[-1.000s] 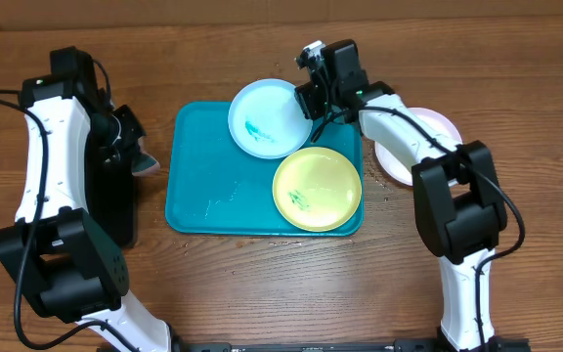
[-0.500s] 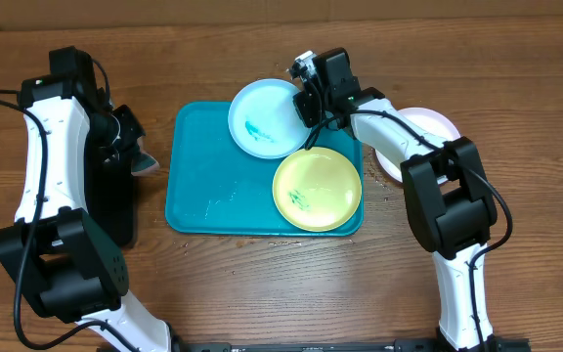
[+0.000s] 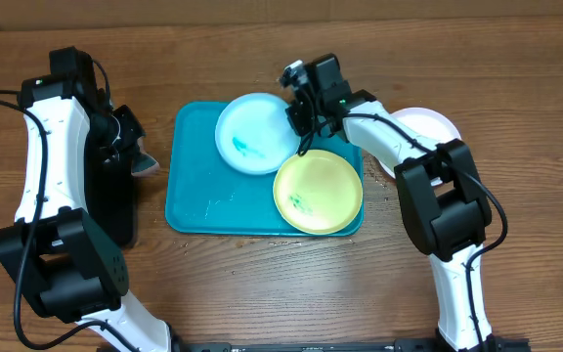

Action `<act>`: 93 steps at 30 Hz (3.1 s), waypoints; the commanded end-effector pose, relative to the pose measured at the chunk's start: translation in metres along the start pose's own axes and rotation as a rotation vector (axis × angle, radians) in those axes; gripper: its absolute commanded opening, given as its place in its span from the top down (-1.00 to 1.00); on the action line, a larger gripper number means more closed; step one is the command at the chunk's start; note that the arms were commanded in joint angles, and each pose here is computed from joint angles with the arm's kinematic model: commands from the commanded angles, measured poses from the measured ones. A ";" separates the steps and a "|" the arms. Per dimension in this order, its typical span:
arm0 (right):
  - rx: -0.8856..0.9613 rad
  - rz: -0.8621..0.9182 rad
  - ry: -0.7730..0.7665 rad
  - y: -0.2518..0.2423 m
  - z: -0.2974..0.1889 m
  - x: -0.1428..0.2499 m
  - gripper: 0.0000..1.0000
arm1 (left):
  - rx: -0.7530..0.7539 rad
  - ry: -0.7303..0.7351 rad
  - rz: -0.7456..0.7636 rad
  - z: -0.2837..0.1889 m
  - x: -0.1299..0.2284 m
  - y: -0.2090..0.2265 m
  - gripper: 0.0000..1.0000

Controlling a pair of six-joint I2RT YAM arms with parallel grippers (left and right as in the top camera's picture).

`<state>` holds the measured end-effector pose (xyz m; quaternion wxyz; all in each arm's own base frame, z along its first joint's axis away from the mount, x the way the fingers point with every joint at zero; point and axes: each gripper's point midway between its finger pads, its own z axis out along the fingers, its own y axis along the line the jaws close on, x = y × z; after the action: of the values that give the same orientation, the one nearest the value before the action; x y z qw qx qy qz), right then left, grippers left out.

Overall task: Clean dirty plates on tray and stack at the side
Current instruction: 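Reach the right gripper to the light blue plate and grasp its rim, then scrub the light blue plate with the sponge in the left gripper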

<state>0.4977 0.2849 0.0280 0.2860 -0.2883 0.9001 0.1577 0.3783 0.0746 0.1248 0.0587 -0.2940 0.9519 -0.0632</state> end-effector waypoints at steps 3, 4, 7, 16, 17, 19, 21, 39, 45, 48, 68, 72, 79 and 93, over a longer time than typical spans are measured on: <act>-0.075 -0.055 0.017 0.054 -0.005 -0.008 0.92 | 0.013 -0.022 0.030 -0.010 0.001 -0.002 0.92; -0.068 -0.064 0.019 0.058 -0.004 -0.007 0.88 | 0.013 -0.022 0.030 -0.010 0.001 -0.002 0.92; -0.016 -0.080 0.015 0.057 -0.002 -0.009 0.67 | 0.013 -0.022 0.030 -0.010 0.001 -0.002 0.91; -0.003 -0.152 -0.032 0.053 0.011 -0.015 0.15 | 0.013 -0.023 0.030 -0.010 0.001 -0.002 0.92; -0.003 -0.152 -0.032 0.053 0.012 -0.015 0.15 | 0.013 -0.023 0.030 -0.010 0.001 -0.002 0.91; -0.004 -0.151 -0.025 0.053 0.015 -0.011 0.16 | 0.013 -0.022 0.030 -0.010 0.001 -0.002 0.92; -0.013 -0.152 -0.024 0.054 0.017 -0.010 0.18 | 0.013 -0.023 0.029 -0.010 0.001 -0.002 0.91; -0.079 -0.014 0.034 0.067 0.037 0.012 0.93 | 0.066 0.009 0.054 -0.009 0.009 -0.015 0.91; -0.069 0.159 0.060 0.070 0.015 0.001 0.93 | 0.103 0.022 0.156 -0.006 0.021 -0.044 0.92; -0.006 0.284 0.063 0.064 -0.002 -0.009 0.93 | 0.112 0.019 0.196 -0.004 0.027 -0.060 0.92; 0.034 0.466 0.163 0.069 -0.015 0.012 0.37 | 0.105 0.111 0.358 0.072 0.074 -0.148 0.92; 0.049 0.464 0.156 0.064 -0.015 0.012 -0.28 | 0.085 0.145 0.348 0.092 0.081 -0.151 0.92; 0.070 0.464 0.149 0.060 -0.015 0.011 0.80 | 0.049 0.199 0.317 0.126 0.086 -0.147 0.91; 0.074 0.465 0.164 0.060 -0.016 0.015 0.85 | -0.350 -0.005 0.345 0.134 0.039 -0.083 0.92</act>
<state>0.4362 0.3196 0.0181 0.1569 -0.0775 0.9718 0.1578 0.4112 -0.0791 0.0122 0.0036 -0.1209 0.9925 -0.0176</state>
